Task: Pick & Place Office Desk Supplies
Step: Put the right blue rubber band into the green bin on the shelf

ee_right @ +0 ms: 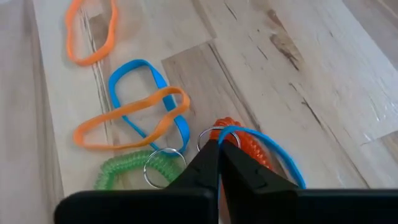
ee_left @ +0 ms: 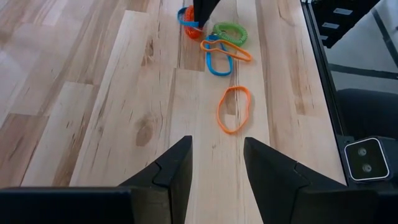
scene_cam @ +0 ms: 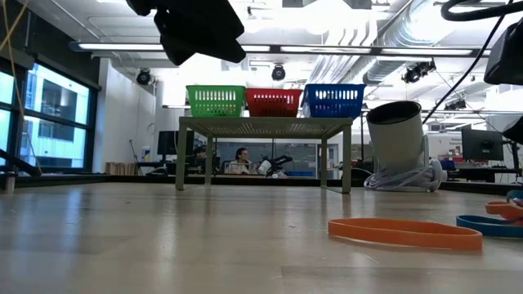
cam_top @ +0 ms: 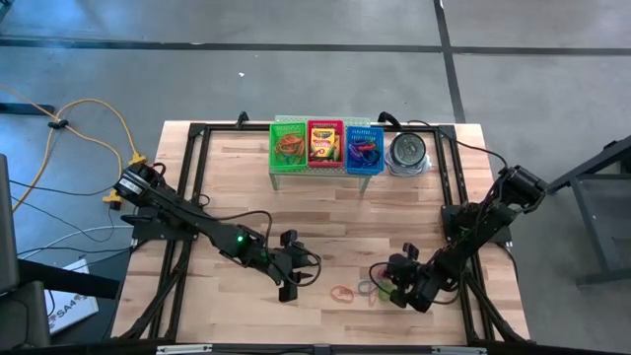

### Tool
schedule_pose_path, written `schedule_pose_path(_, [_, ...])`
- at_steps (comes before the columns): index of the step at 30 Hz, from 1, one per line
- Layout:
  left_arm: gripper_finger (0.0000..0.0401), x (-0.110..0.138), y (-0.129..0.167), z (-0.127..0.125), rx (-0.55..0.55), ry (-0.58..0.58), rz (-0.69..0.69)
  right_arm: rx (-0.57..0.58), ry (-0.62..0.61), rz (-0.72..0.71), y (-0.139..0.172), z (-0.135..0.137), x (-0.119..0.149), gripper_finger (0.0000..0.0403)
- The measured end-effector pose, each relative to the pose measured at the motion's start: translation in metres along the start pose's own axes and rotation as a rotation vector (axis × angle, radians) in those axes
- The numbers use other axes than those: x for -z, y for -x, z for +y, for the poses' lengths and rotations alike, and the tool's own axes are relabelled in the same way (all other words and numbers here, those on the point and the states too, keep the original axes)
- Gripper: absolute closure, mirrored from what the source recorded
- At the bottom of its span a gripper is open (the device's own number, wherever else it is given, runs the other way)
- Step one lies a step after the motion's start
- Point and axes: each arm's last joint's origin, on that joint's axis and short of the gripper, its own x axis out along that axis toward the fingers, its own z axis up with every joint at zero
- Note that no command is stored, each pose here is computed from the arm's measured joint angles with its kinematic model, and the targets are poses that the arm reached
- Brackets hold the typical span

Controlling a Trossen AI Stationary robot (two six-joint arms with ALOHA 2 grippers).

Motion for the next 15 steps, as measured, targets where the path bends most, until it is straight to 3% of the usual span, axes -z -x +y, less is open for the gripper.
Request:
schedule_pose_path(8, [0.0261,0.000,0.000,0.000,0.000,-0.001,0.000,-0.017,0.032,-0.020,0.003,0.006,-0.002,0.0401])
schedule_pose_path(15, [0.0261,0.000,-0.005,0.000,-0.050,-0.033,-0.045,-0.052,0.117,-0.135,0.020,0.034,-0.026,0.0401])
